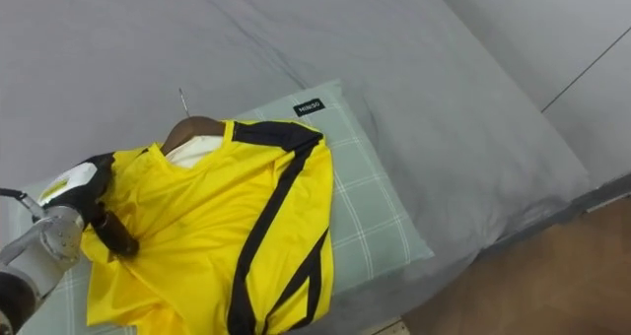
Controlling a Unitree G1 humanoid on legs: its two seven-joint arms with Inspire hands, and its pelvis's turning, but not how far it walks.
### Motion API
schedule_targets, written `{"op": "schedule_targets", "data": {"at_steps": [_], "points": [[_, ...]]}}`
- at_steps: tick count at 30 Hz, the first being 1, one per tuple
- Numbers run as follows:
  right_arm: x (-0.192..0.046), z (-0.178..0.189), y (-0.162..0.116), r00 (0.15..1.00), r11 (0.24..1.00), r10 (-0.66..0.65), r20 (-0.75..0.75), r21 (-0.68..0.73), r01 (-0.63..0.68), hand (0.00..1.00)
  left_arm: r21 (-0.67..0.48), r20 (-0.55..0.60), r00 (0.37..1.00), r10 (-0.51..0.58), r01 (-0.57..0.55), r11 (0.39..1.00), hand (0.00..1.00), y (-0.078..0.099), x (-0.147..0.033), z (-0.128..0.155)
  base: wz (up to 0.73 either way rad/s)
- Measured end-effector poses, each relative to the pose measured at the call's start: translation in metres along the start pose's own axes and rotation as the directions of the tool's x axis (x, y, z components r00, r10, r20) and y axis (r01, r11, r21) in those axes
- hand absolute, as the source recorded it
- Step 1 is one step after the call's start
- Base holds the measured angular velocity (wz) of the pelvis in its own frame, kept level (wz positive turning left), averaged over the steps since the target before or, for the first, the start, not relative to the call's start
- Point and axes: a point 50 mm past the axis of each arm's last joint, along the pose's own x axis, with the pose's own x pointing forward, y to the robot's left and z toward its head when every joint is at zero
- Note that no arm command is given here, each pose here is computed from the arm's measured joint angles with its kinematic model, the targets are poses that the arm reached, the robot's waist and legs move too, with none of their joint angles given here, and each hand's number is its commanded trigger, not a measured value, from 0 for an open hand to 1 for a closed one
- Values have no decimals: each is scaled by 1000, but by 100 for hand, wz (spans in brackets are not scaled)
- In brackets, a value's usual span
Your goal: Hang clothes
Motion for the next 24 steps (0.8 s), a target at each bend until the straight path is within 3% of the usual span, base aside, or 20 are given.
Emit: {"op": "schedule_targets", "data": {"at_steps": [6, 24], "points": [[0, 2, -1, 1000, 1000, -3, 5, 3, 3, 0, 78, 7, 1000, -7, 7, 997, 0, -1, 0, 2, 0], [0, 0, 0, 1000, 1000, 1, 10, 20, -2, 0, 159, 25, 999, -28, 24, 987, 0, -2, 0, 5, 0]]}}
